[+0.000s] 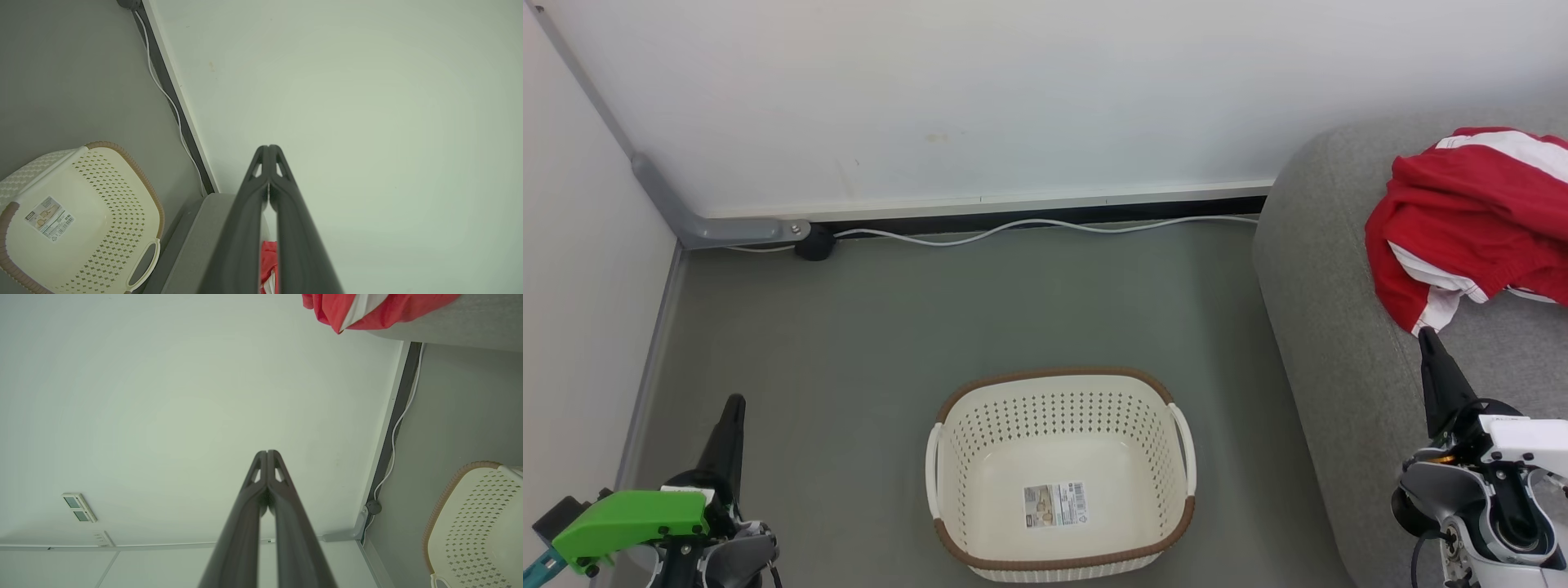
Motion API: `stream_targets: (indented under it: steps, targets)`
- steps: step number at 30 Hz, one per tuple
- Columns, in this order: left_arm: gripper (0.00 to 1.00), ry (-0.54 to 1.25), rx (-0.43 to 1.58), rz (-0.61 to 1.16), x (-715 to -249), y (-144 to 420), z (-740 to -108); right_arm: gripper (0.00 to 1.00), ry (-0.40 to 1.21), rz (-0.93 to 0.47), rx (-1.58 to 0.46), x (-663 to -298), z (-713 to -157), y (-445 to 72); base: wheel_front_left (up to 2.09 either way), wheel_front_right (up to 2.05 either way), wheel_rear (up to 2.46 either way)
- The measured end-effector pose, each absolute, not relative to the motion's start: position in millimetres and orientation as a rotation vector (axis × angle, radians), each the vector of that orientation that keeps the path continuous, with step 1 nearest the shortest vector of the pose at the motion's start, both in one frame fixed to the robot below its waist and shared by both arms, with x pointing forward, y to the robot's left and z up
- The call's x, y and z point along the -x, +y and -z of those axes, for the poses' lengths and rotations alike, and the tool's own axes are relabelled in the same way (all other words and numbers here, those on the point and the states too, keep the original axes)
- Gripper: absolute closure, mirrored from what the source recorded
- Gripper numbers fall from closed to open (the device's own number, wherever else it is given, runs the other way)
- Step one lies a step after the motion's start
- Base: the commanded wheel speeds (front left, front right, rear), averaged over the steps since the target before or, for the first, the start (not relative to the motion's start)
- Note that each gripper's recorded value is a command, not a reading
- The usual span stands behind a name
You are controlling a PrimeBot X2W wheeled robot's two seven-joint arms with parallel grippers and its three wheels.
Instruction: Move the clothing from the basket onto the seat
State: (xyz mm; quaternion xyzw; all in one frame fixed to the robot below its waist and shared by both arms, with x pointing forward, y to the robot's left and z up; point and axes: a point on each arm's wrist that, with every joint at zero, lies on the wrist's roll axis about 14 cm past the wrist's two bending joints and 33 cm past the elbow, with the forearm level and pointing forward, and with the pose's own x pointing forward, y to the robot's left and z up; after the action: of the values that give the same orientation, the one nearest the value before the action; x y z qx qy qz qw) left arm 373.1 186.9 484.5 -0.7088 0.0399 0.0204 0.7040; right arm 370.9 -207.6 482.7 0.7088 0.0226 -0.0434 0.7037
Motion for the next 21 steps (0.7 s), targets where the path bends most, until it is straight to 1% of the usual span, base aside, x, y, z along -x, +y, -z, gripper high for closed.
stream_targets:
  steps: [21]
  targets:
    - [1.0,0.089,1.576,-0.046,-373.1,187.0,-484.4,1.0,0.05,0.095,-1.579,-371.0,-483.2,-207.2,0.0,0.0,0.0]
